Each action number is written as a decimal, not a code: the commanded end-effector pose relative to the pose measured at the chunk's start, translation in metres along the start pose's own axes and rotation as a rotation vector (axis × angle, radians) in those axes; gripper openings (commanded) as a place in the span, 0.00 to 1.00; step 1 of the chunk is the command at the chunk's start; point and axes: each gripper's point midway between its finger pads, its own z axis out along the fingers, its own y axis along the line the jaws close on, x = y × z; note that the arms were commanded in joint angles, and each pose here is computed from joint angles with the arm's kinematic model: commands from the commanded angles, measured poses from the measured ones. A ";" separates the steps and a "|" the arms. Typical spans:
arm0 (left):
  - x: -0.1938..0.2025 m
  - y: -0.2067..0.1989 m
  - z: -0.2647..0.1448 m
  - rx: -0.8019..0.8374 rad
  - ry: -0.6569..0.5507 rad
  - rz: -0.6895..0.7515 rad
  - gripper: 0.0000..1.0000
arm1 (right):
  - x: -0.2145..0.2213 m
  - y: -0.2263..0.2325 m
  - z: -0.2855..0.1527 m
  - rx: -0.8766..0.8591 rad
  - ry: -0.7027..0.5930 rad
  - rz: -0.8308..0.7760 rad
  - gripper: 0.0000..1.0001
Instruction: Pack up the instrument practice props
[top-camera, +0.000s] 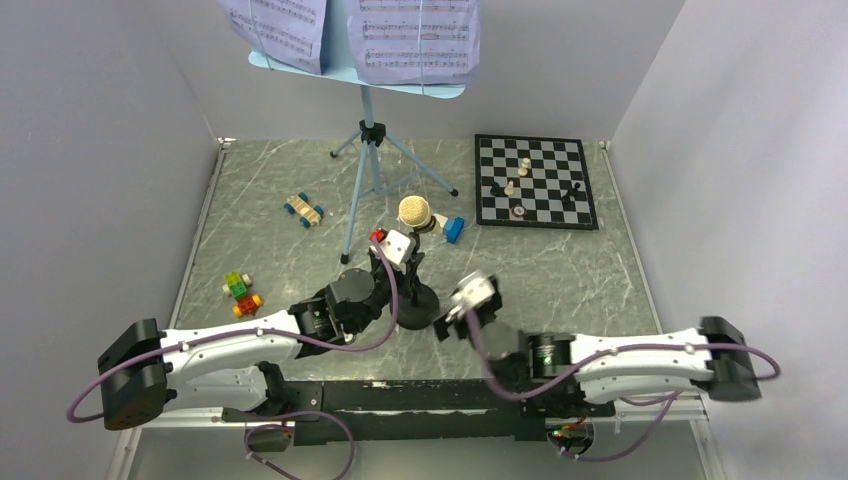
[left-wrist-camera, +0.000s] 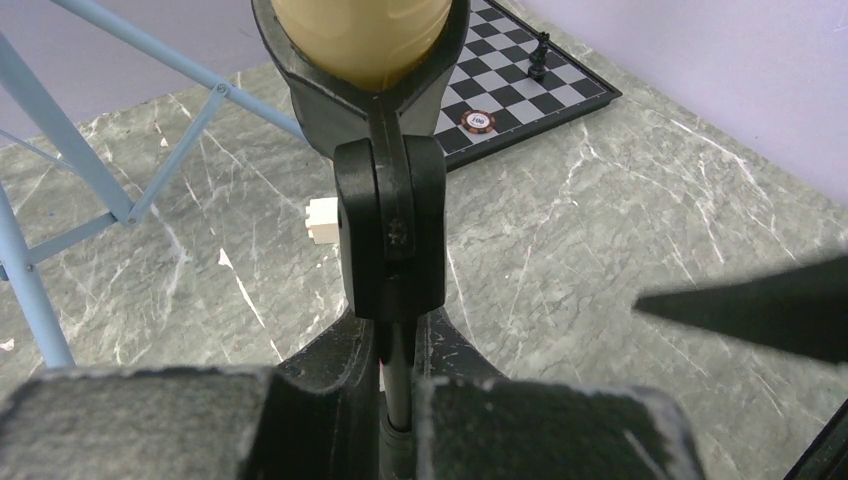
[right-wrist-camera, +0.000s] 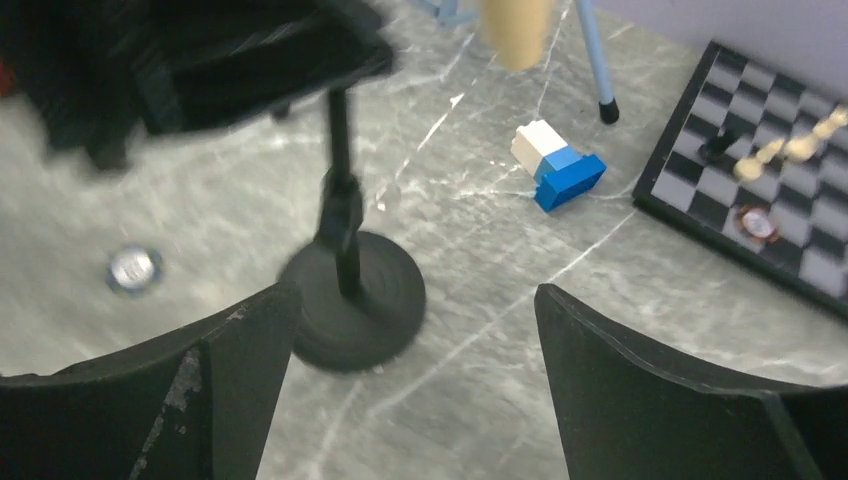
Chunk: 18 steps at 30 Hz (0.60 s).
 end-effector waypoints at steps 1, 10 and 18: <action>0.013 0.020 0.001 -0.082 0.054 0.087 0.00 | -0.010 -0.007 0.003 -0.141 0.057 0.488 0.91; 0.006 0.017 0.001 -0.077 0.027 0.047 0.00 | -0.024 -0.004 0.028 -0.325 0.165 0.924 0.89; 0.003 0.020 -0.004 -0.093 -0.020 0.023 0.00 | -0.017 0.012 0.043 -0.480 0.266 1.229 0.88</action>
